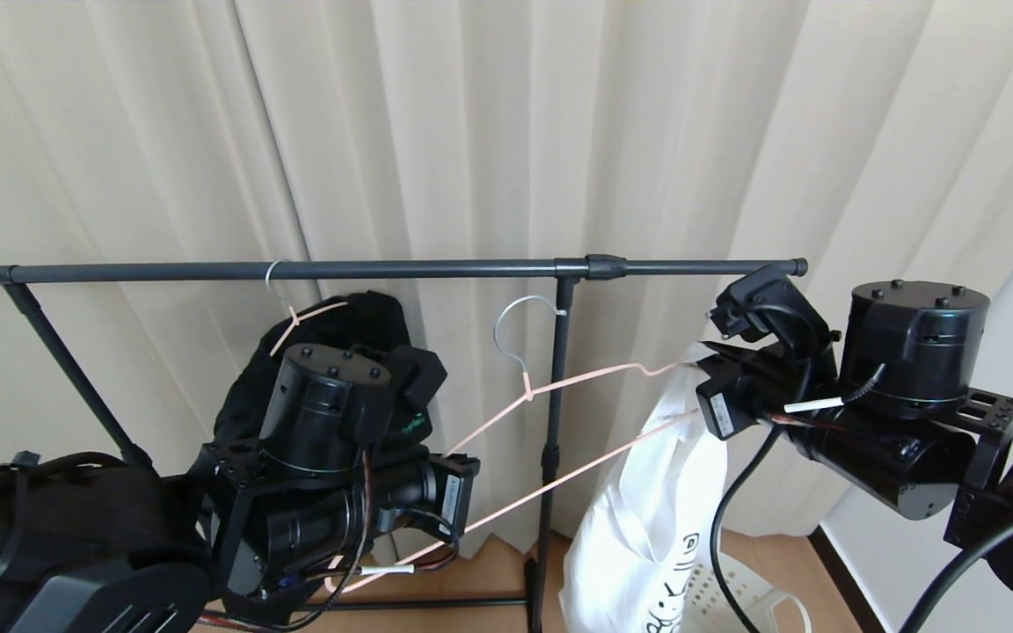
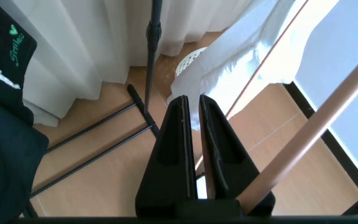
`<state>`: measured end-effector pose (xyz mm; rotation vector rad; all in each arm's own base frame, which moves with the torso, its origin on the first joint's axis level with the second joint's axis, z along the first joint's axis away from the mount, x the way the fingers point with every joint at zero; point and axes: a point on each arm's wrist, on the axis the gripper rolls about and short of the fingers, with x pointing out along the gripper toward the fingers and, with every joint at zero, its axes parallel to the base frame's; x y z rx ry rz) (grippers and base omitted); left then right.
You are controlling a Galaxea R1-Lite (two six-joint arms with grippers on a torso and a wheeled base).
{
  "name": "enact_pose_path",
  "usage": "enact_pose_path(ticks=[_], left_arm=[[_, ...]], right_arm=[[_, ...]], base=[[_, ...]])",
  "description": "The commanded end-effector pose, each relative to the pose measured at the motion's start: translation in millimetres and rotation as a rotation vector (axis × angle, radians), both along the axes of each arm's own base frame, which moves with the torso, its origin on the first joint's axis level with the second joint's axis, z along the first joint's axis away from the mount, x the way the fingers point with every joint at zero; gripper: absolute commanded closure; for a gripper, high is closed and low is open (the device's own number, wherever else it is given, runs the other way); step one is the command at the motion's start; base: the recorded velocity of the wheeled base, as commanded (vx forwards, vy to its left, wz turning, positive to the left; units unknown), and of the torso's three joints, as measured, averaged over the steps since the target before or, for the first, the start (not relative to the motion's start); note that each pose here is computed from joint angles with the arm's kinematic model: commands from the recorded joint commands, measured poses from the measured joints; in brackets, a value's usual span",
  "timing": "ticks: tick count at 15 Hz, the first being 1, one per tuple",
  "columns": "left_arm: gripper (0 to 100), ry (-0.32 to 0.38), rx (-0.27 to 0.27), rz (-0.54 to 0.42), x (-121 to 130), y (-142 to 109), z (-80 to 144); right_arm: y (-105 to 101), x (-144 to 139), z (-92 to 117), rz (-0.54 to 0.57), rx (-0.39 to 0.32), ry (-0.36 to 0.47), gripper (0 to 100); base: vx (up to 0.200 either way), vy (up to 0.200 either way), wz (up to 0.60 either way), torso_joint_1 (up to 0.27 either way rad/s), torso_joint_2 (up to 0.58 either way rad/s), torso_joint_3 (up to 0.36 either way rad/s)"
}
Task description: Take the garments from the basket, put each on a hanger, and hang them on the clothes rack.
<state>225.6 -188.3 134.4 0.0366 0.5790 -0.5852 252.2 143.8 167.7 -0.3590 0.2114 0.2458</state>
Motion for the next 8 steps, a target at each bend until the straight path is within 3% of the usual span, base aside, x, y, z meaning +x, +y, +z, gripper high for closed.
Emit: enact_pose_path(ticks=[1, 8], left_arm=[[100, 0.007, 0.009, 0.007, 3.9, -3.3, -4.2], [100, -0.002, 0.007, -0.009, -0.1, -7.5, -2.9]], right_arm=[[6.3, -6.7, 1.5, 0.029, 0.008, -0.002, 100], [35.2, -30.5, 1.0, 0.137, 0.038, 0.009, 100]], base=[[0.000, 0.000, 0.00, 0.000, 0.00, 0.000], [0.000, 0.000, 0.00, 0.000, 0.00, 0.000]])
